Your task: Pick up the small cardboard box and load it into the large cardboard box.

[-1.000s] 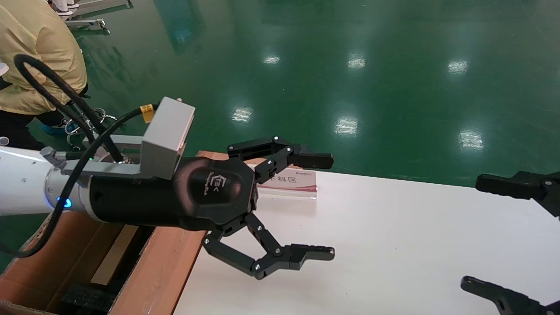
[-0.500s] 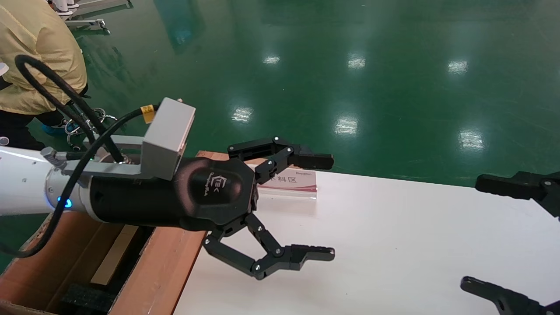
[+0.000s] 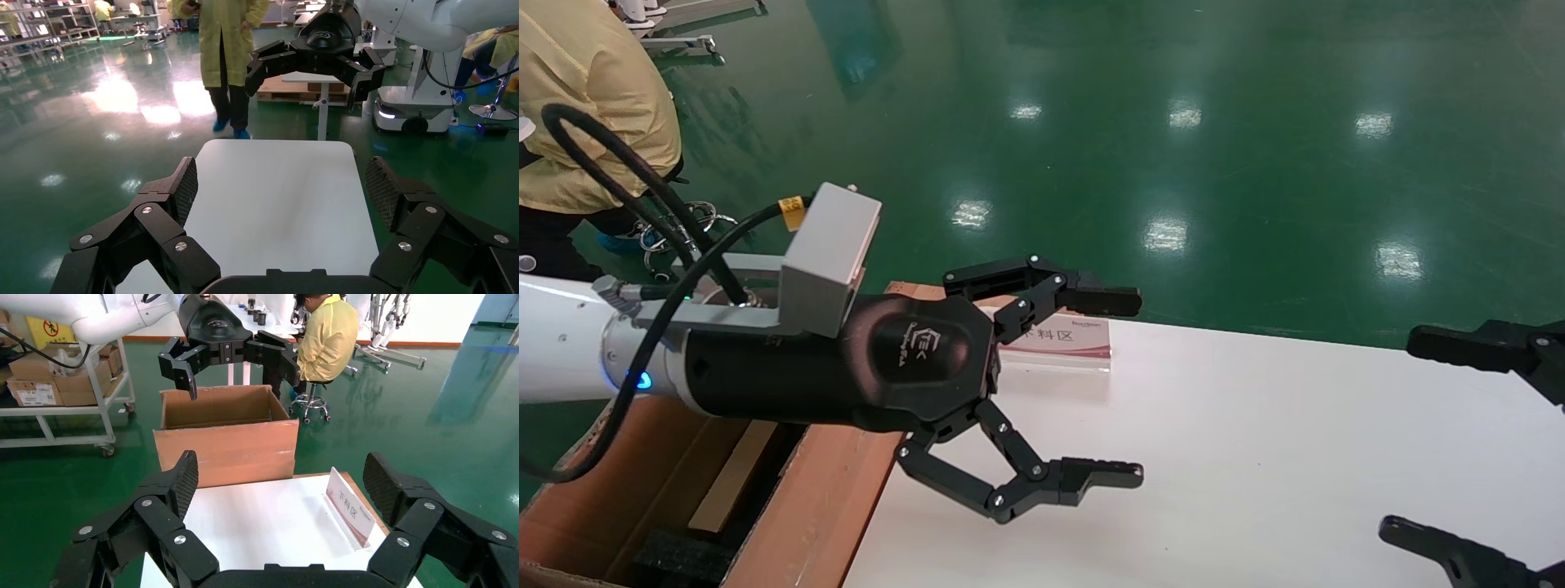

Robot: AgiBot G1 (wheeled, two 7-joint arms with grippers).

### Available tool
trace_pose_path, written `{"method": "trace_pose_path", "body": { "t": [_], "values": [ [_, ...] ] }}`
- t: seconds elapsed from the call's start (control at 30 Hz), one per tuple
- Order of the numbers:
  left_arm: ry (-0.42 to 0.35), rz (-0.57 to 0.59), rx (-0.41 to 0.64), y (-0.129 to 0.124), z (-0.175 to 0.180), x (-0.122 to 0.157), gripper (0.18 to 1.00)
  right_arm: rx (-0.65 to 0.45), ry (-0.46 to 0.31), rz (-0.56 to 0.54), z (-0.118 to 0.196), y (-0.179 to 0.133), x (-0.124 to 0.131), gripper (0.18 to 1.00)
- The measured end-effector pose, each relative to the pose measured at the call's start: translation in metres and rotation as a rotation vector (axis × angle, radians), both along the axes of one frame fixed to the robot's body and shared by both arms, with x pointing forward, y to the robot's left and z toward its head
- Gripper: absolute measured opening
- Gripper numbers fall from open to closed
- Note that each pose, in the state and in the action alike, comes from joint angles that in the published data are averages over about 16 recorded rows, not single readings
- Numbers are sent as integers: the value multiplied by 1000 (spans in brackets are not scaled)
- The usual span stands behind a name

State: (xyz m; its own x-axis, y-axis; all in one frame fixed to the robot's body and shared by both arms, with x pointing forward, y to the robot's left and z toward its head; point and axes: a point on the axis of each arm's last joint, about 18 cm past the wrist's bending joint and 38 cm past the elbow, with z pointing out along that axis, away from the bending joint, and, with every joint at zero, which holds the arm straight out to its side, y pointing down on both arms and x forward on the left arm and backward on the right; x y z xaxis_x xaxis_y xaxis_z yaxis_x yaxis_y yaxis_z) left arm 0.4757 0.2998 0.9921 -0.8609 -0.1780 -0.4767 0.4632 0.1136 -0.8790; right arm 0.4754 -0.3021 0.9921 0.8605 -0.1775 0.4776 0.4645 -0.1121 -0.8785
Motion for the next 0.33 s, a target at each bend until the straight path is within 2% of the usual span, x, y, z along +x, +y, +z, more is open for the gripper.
{"method": "trace_pose_path", "body": {
  "t": [0.33],
  "values": [
    [-1, -1, -1, 0, 0, 0, 1000, 0, 0, 0, 0, 0, 0, 1001]
  ]
}}
